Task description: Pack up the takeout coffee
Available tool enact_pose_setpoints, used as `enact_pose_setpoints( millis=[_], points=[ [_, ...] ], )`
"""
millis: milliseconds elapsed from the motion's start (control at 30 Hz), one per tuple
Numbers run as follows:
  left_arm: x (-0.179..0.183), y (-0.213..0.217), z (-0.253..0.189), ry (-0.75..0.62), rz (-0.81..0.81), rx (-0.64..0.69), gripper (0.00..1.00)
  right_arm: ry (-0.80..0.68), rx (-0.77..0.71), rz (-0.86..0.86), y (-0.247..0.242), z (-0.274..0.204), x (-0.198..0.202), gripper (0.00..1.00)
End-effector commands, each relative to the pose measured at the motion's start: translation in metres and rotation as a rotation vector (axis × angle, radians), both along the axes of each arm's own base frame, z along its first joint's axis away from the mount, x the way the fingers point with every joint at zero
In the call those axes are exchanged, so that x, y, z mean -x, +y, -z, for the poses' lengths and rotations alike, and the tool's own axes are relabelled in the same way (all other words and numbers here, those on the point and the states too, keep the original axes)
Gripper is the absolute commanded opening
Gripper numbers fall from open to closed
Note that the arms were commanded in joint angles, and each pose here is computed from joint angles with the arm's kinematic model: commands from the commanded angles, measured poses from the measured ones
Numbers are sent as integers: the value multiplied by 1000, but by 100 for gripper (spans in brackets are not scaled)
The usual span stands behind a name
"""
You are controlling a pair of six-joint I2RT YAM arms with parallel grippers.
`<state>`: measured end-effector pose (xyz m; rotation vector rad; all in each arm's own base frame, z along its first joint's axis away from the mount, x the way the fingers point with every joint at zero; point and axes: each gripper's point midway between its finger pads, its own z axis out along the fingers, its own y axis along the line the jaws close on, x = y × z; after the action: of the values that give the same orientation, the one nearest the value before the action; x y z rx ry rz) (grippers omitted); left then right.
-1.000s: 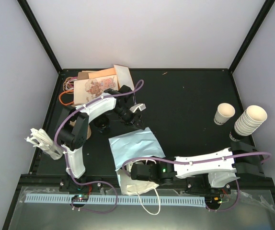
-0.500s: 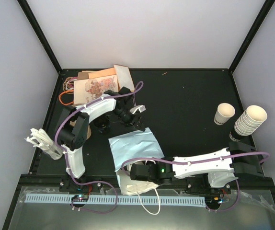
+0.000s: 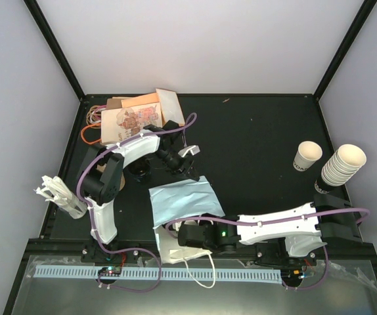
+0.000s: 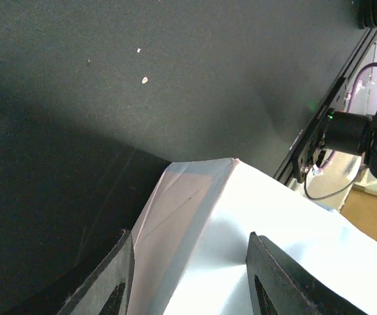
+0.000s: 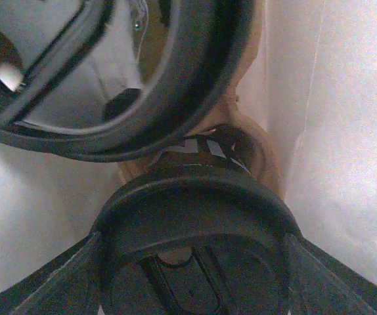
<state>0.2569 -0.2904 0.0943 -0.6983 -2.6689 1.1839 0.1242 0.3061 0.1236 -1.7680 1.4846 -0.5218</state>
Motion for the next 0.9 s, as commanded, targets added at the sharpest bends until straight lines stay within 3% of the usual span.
enact_pose_setpoints(
  millis=[0, 867],
  points=[
    [13, -4, 4, 93, 16, 11, 49, -94, -62, 38, -1, -17, -14, 61],
    [20, -6, 6, 106, 19, 15, 46, 76, 13, 24, -3, 10, -10, 61]
  ],
)
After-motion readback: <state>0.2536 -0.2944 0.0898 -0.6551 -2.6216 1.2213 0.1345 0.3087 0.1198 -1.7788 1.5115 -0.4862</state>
